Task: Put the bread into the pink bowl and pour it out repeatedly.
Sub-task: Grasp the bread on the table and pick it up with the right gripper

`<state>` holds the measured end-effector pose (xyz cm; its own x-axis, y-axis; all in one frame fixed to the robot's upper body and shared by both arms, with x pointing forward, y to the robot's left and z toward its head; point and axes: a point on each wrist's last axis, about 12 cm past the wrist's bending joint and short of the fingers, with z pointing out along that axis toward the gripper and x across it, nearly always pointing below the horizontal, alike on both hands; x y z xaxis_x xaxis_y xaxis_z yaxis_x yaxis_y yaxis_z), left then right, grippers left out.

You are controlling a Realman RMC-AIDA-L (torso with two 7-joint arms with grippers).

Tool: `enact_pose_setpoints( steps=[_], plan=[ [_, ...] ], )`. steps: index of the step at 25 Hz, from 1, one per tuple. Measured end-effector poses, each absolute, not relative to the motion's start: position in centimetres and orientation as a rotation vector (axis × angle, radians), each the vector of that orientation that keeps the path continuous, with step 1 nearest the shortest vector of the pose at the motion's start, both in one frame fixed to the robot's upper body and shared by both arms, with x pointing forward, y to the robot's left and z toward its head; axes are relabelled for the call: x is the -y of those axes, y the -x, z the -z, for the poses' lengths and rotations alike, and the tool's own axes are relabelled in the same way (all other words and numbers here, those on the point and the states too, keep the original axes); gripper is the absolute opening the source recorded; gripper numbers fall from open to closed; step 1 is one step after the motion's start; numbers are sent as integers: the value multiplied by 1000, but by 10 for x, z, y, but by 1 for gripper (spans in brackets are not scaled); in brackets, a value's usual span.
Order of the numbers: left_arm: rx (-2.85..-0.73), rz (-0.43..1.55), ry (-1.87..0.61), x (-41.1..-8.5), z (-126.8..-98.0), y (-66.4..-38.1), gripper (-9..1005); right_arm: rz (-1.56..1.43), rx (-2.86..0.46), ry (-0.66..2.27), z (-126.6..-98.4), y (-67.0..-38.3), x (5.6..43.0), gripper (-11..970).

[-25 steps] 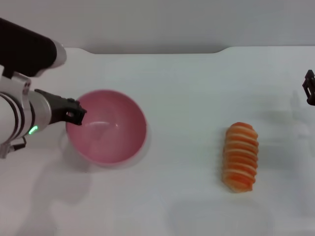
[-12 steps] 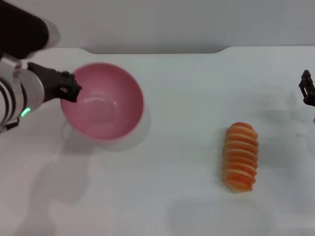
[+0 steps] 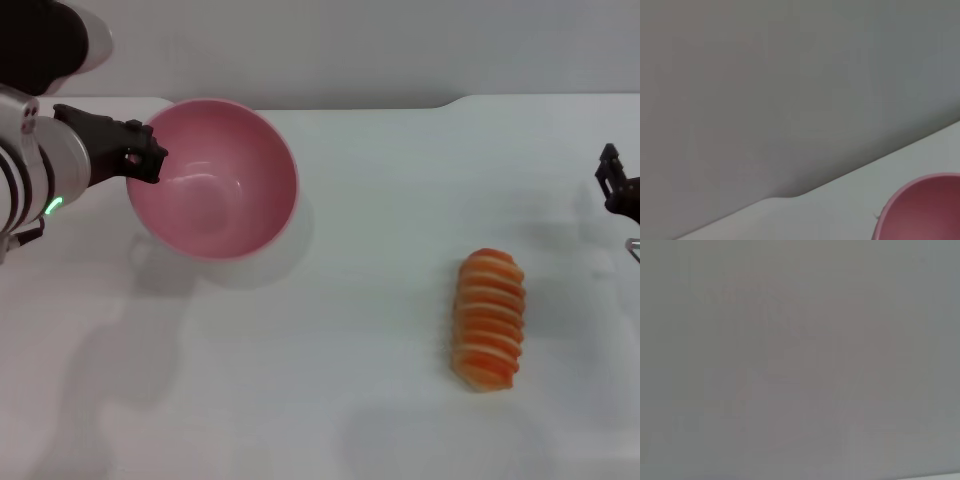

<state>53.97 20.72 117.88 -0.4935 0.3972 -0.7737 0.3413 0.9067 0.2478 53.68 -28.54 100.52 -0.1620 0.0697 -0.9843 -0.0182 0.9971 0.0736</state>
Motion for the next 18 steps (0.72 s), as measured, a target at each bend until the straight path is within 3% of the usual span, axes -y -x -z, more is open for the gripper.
enact_pose_setpoints(
  steps=[9, 14, 18],
  plan=[
    [-2149, -53, -446, -213, -1177, -544, 38, -177, -1817, -31, -1015, -547, 262, 517],
    [-2152, -52, -452, -211, -1177, -547, 38, -170, -1868, 54, -1046, -564, 255, 516],
    [-2157, -50, -461, -208, -1174, -551, 38, -135, -1882, 124, -1096, -580, 250, 515]
  ],
)
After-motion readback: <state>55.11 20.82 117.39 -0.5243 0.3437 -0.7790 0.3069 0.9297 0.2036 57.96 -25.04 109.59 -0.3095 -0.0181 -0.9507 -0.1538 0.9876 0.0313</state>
